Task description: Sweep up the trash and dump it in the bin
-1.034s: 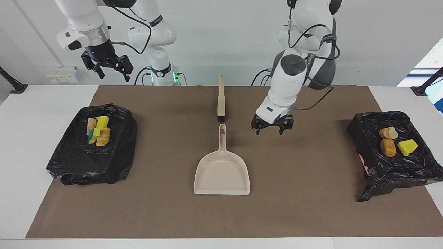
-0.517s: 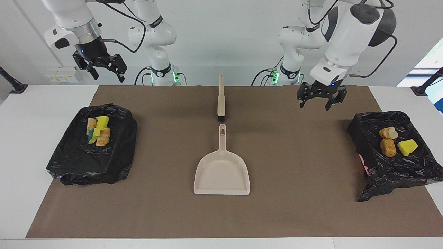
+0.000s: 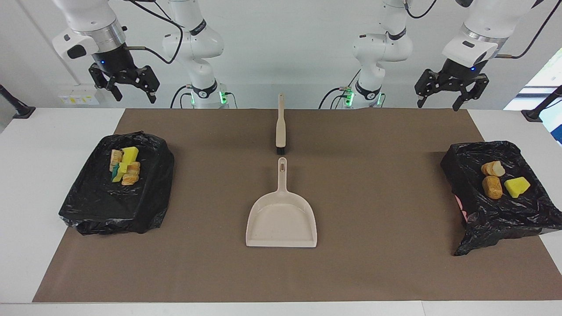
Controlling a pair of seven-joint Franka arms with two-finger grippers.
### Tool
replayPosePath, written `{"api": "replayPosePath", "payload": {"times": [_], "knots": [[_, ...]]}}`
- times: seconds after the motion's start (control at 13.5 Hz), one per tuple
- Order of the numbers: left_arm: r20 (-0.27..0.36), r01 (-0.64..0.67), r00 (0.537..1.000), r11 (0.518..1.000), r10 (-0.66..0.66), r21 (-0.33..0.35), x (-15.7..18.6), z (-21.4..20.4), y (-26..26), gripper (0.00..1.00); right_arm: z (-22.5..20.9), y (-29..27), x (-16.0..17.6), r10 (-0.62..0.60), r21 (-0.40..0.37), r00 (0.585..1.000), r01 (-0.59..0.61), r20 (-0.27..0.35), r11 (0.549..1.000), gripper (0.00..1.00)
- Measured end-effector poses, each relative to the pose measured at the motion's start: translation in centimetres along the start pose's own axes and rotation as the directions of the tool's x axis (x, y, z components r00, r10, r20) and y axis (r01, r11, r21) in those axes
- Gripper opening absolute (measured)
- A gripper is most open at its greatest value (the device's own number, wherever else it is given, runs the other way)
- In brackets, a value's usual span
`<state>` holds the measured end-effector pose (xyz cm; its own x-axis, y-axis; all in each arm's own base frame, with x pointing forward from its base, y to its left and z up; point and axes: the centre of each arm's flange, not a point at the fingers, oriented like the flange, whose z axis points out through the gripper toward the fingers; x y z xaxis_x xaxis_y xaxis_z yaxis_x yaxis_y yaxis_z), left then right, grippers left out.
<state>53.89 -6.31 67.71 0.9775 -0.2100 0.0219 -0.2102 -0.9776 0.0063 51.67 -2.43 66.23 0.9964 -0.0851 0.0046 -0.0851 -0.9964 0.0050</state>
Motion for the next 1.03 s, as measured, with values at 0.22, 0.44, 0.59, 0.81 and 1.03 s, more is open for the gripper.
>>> {"api": "replayPosePath", "payload": {"times": [0.22, 0.44, 0.59, 0.81, 1.03], "knots": [[0.017, -0.003, 1.0, 1.0, 0.003, -0.003, 1.1, 0.1, -1.5, 1.0, 0.0, 0.0, 0.0, -0.006, 0.0, 1.0, 0.006, 0.001, 1.0, 1.0], [0.018, 0.013, 1.0, 1.0, -0.013, -0.006, 0.7, 0.1, -2.4, 1.0, 0.1, 0.0, 0.0, -0.006, 0.0, 1.0, 0.006, 0.003, 1.0, 1.0], [0.03, 0.015, 0.999, 1.0, -0.014, -0.009, 0.1, 0.6, -2.4, 1.0, 0.1, 0.0, 0.0, -0.006, 0.0, 1.0, 0.006, 0.003, 1.0, 1.0], [0.031, 0.015, 0.999, 1.0, -0.014, -0.011, -0.4, 1.6, -2.4, 1.0, 0.1, 0.0, 0.0, -0.007, 0.0, 1.0, 0.007, 0.003, 1.0, 1.0], [0.035, 0.015, 0.999, 1.0, -0.015, -0.012, -0.5, 1.9, -2.4, 1.0, 0.2, 0.0, 0.0, -0.029, 0.0, 1.0, 0.029, 0.004, 1.0, 1.0]]}}
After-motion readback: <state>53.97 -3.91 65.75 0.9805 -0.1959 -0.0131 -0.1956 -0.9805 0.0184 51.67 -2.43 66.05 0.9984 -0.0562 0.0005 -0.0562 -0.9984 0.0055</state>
